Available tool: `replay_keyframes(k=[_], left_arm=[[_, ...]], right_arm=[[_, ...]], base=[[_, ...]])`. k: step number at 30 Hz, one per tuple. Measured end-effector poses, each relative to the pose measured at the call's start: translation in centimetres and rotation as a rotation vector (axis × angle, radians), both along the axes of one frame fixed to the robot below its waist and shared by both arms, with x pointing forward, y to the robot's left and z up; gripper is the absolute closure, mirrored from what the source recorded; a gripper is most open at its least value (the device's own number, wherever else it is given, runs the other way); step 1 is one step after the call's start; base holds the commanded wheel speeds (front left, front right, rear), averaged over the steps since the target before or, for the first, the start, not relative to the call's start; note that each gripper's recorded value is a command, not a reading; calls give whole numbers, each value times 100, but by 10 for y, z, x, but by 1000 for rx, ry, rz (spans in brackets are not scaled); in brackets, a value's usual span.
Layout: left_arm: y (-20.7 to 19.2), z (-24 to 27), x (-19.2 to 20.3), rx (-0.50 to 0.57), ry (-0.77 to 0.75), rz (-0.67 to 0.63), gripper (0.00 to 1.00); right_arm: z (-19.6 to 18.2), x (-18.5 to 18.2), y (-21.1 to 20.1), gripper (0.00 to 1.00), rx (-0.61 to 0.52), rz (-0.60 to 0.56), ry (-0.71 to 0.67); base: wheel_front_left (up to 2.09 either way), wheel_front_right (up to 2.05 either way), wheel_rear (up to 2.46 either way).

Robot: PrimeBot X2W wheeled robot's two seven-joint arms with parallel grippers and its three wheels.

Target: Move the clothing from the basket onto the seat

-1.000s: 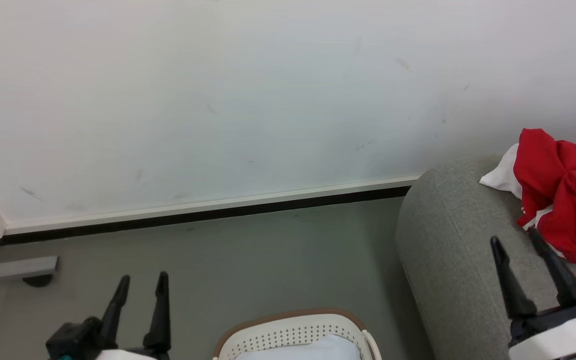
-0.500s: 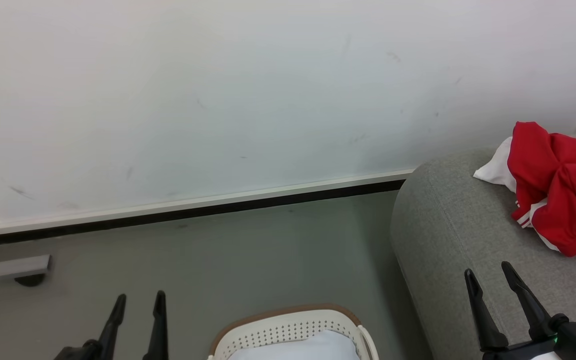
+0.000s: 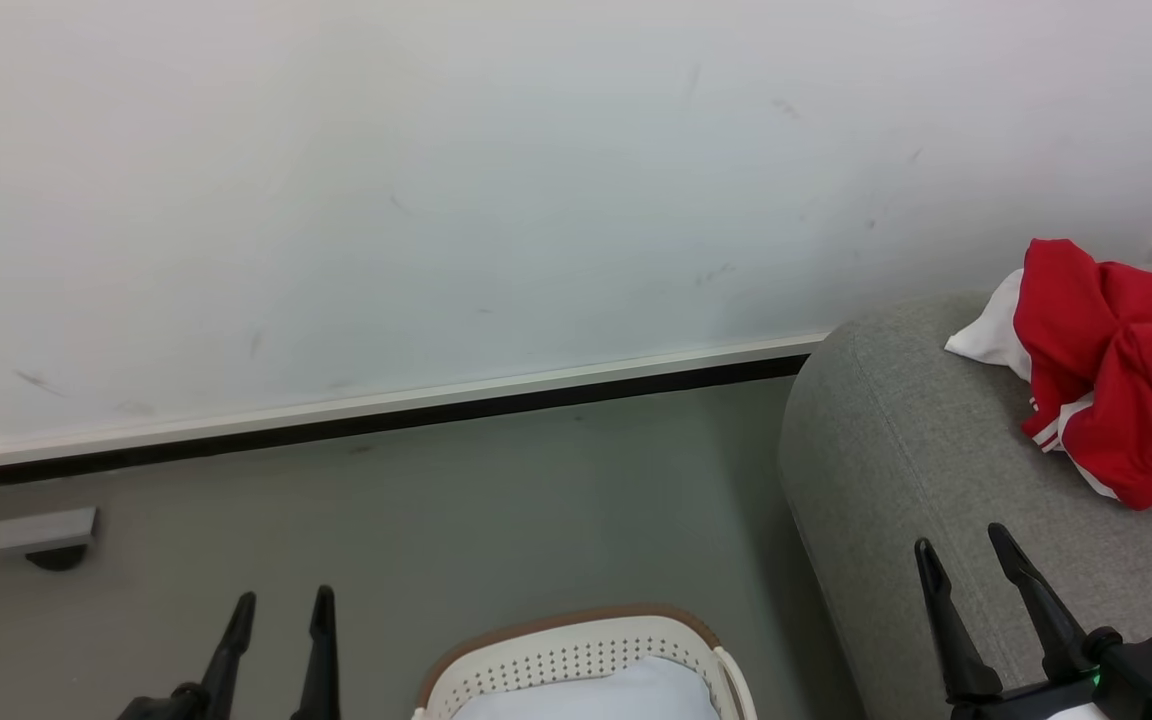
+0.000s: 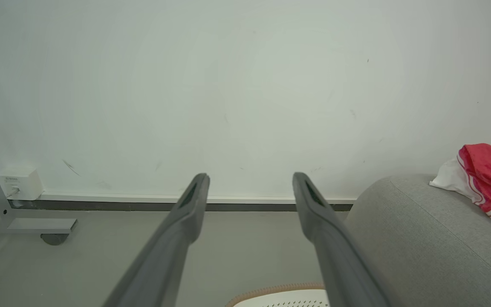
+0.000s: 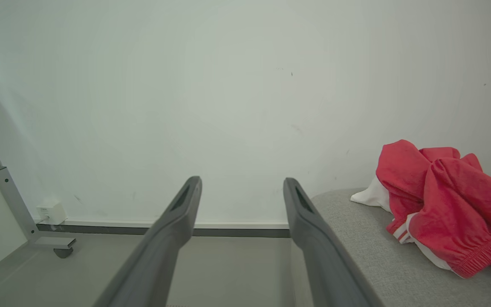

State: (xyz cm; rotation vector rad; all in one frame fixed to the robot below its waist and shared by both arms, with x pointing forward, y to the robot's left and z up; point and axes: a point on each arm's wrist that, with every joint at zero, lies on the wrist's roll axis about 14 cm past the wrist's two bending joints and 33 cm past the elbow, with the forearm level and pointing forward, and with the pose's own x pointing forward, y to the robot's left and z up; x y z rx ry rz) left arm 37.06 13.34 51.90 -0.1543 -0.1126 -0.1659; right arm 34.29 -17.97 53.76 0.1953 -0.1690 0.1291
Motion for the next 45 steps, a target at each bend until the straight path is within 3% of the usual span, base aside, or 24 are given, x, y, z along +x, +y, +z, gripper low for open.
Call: replay_keyframes(k=[21, 22, 29, 45], left_arm=[[0, -6, 1, -2, 17, 9, 0], [0, -6, 1, -3, 19, 9, 100], [1, -31, -5, -25, 107, 16, 100], [17, -36, 0, -305, 192, 72, 100]], right_arm=[[-6, 3, 1, 0, 19, 4, 22], [-7, 3, 1, 100, 20, 4, 26], [-35, -5, 5, 100, 57, 1, 118], [-41, 1, -9, 100, 329, -48, 180]], base=[[0, 0, 0], [0, 0, 0], [0, 0, 0], [0, 0, 0]])
